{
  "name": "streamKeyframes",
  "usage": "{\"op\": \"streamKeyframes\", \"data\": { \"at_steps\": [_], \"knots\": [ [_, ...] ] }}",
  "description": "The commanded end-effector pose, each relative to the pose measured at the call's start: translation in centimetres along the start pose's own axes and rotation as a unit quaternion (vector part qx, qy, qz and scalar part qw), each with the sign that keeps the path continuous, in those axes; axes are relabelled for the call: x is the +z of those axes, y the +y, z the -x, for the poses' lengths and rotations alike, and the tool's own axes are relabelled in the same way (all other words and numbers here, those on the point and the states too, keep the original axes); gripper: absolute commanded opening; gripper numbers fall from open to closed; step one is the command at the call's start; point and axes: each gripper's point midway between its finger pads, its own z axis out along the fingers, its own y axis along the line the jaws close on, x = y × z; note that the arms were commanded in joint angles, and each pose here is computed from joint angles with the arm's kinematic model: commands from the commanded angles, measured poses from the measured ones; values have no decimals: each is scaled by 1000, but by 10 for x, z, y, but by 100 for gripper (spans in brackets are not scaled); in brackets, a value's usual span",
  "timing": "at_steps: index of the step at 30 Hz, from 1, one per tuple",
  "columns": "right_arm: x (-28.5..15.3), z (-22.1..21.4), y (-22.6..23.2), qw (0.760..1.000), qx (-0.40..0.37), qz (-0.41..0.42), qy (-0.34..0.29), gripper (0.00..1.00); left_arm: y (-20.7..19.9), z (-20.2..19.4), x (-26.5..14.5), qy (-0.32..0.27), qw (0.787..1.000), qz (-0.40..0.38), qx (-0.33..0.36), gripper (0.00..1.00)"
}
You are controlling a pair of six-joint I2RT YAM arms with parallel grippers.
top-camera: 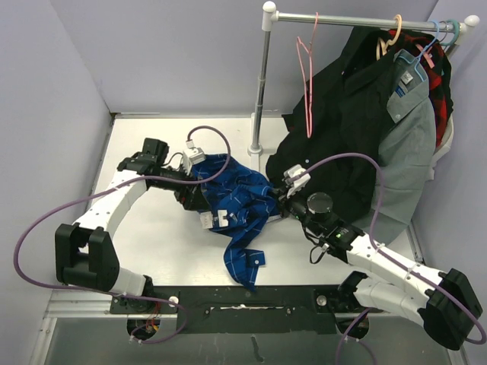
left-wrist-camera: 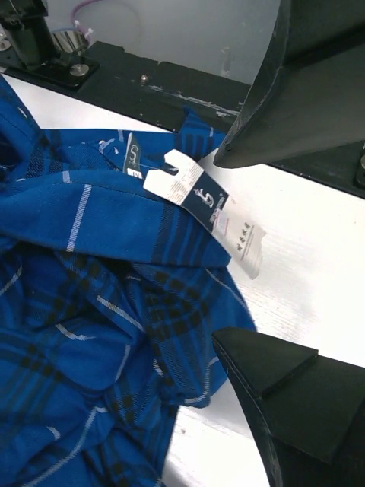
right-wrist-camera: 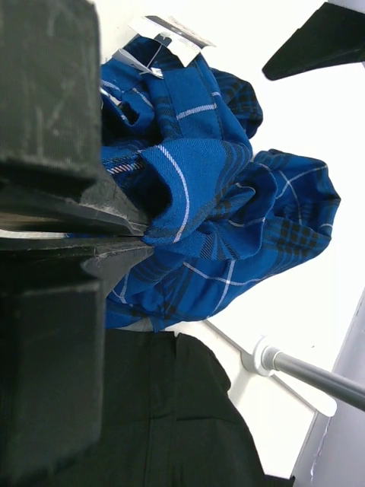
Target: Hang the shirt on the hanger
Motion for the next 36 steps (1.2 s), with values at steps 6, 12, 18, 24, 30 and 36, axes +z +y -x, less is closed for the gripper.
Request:
{"op": "streamKeyframes", "data": {
  "at_steps": [6,12,18,24,30,36],
  "knots": [
    [-5,16,-14,998,23,-40,-34,0,-32,35,41,-1,995,13,97,85],
    [-4,13,-14,998,37,-41,-36,0,-35,33,47,10,996,-3,94,79],
    [-5,12,-14,997,42,-42,-38,0,-34,25,59,33,995,-8,94,76],
    [-7,14,-15,997,43,-43,-40,0,-31,11,71,64,994,-20,88,49],
    [-9,9,-9,998,47,-30,-17,34,-42,7,71,97,991,-52,75,0],
    [-32,12,12,999,-10,43,-1,99,-42,39,26,42,993,-8,109,0]
  ]
}}
